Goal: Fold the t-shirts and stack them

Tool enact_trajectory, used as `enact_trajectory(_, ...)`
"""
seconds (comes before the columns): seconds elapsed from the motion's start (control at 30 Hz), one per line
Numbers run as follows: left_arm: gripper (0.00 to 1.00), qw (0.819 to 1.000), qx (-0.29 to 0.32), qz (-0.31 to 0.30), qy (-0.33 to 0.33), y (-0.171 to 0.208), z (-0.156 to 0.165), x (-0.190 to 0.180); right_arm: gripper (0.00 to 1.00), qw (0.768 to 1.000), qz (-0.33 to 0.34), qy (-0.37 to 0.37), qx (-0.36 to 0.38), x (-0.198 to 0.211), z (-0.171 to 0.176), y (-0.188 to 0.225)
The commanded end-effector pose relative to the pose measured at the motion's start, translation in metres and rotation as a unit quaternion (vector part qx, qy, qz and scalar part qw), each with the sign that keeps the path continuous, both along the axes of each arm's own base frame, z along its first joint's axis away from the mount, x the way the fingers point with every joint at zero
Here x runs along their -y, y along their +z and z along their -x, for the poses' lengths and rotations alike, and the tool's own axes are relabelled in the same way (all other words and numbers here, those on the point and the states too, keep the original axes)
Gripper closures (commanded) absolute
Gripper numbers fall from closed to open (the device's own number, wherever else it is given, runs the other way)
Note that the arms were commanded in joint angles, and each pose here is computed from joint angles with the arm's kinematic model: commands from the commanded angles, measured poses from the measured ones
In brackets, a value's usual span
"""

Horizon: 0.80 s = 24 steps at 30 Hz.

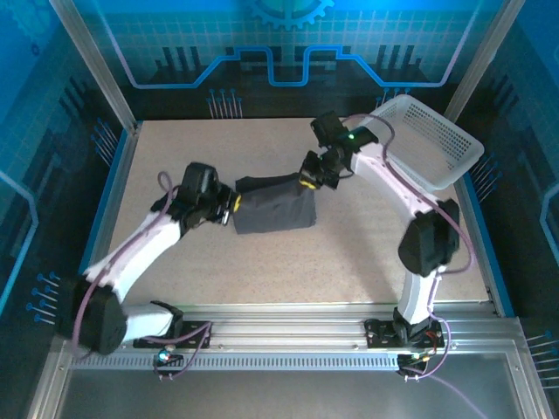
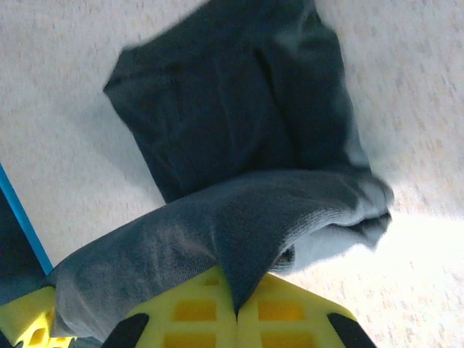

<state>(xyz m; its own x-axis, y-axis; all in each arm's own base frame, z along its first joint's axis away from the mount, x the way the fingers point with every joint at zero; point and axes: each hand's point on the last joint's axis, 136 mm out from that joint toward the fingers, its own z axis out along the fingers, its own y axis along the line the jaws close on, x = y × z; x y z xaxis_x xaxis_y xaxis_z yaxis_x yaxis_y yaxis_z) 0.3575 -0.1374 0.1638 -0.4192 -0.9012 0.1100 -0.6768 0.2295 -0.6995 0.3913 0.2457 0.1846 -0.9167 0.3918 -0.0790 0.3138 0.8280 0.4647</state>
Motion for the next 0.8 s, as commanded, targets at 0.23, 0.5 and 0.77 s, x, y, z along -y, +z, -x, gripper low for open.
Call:
enact_trajectory(0.23, 0.36, 0.996, 0.034, -0.050, -0.069, -0.023, -0.139, -0.011, 0.44, 1.000, 0.026, 0.006, -0.017, 0.007, -0.109, -0.064)
enact_trajectory(0.5, 0.42, 0.997, 0.032, -0.029, -0.068, 0.001, -0.051, 0.004, 0.39, 0.997, 0.024, 0.010, 0.078, 0.034, -0.073, 0.001)
enact_trajectory(0.77, 0.28, 0.997, 0.012, 0.068, -0.038, -0.034, 0.009, 0.111, 0.34, 0.986, -0.040, 0.027, 0.156, 0.057, 0.023, 0.018)
